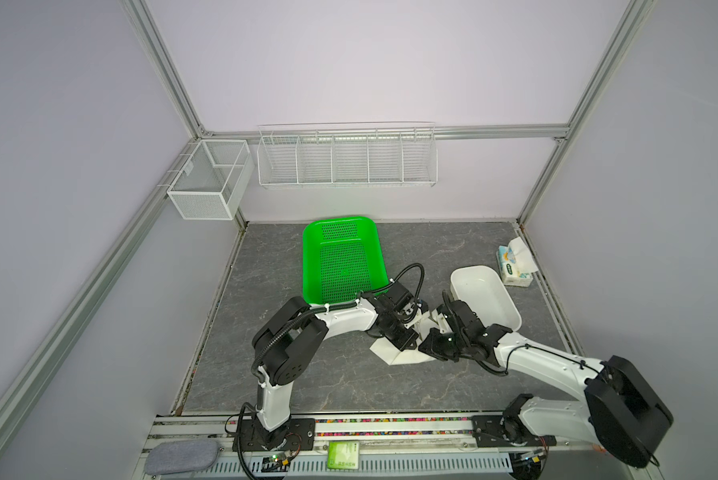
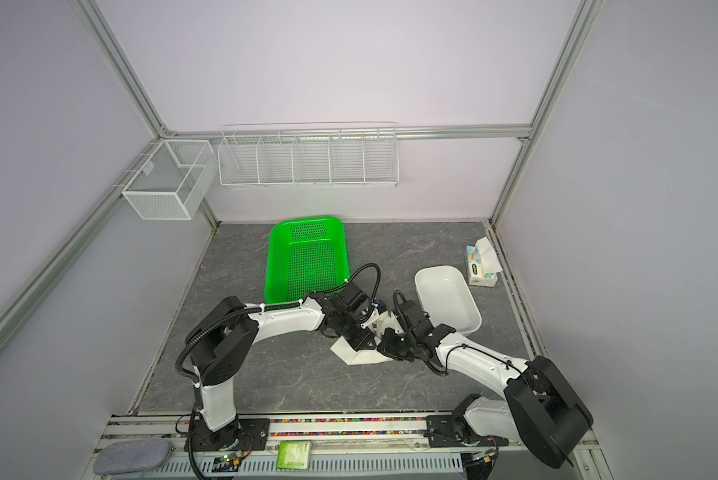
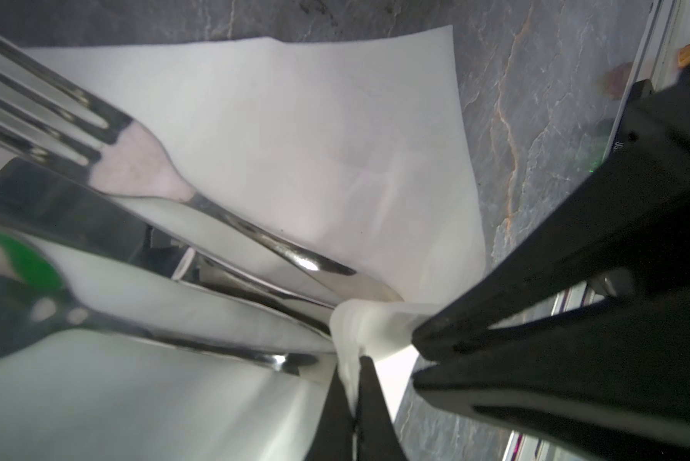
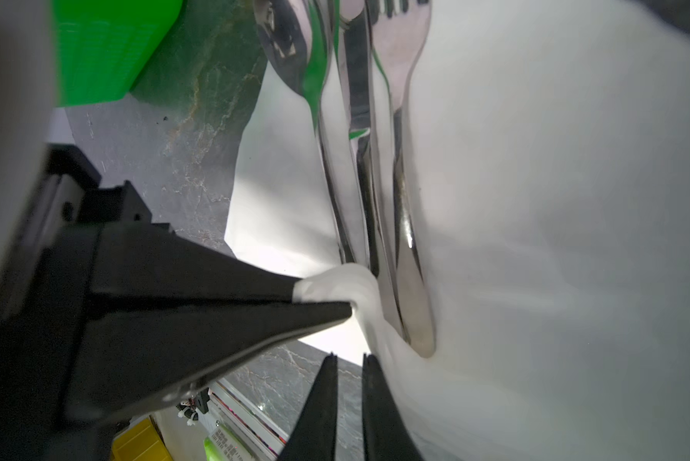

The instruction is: Place the utensils on the paper napkin and roll it up

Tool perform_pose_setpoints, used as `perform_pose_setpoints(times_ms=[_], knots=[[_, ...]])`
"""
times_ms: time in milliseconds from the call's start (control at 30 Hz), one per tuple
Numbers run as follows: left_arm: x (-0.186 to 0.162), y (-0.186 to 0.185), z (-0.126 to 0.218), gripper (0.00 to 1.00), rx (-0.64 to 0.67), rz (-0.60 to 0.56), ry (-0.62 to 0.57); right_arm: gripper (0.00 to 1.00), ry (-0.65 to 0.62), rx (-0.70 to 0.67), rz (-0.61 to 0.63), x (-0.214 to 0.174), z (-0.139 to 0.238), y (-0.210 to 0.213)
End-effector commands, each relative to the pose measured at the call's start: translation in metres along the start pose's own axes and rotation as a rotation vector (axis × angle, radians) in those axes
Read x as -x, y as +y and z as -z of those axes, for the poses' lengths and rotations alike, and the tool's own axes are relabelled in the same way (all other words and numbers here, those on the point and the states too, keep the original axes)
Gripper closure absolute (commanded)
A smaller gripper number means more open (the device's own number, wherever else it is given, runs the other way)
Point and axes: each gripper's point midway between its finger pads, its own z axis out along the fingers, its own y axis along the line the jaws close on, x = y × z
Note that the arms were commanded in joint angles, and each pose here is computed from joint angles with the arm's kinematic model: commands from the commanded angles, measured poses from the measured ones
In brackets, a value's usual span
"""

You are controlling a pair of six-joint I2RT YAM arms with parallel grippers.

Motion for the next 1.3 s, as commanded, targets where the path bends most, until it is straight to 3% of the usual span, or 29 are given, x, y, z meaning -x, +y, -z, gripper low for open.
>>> perform_pose_setpoints(times_ms=[0,233,533,933,1267], knots=[[0.007,-0.003,-0.001,0.95,-0.008,-0.019,-0.006,0.84,-0.005,-0.050,-0.025,0.001,-0.002,-0.009],[0.006,-0.002,-0.003,0.94,-0.010,-0.020,-0.002,0.85,0.010,-0.178,-0.120,-0.008,-0.012,-0.048],[0.004,0.002,0.002,0.82,0.029,-0.019,0.000,0.85,0.005,-0.199,-0.171,-0.013,-0.014,-0.059],[-0.011,0.007,0.005,0.83,0.059,0.021,0.012,0.85,-0.008,-0.173,-0.166,-0.012,-0.004,-0.049],[-0.004,-0.001,0.003,0.89,0.013,0.008,-0.002,0.84,-0.018,-0.149,-0.141,-0.009,0.003,-0.039]])
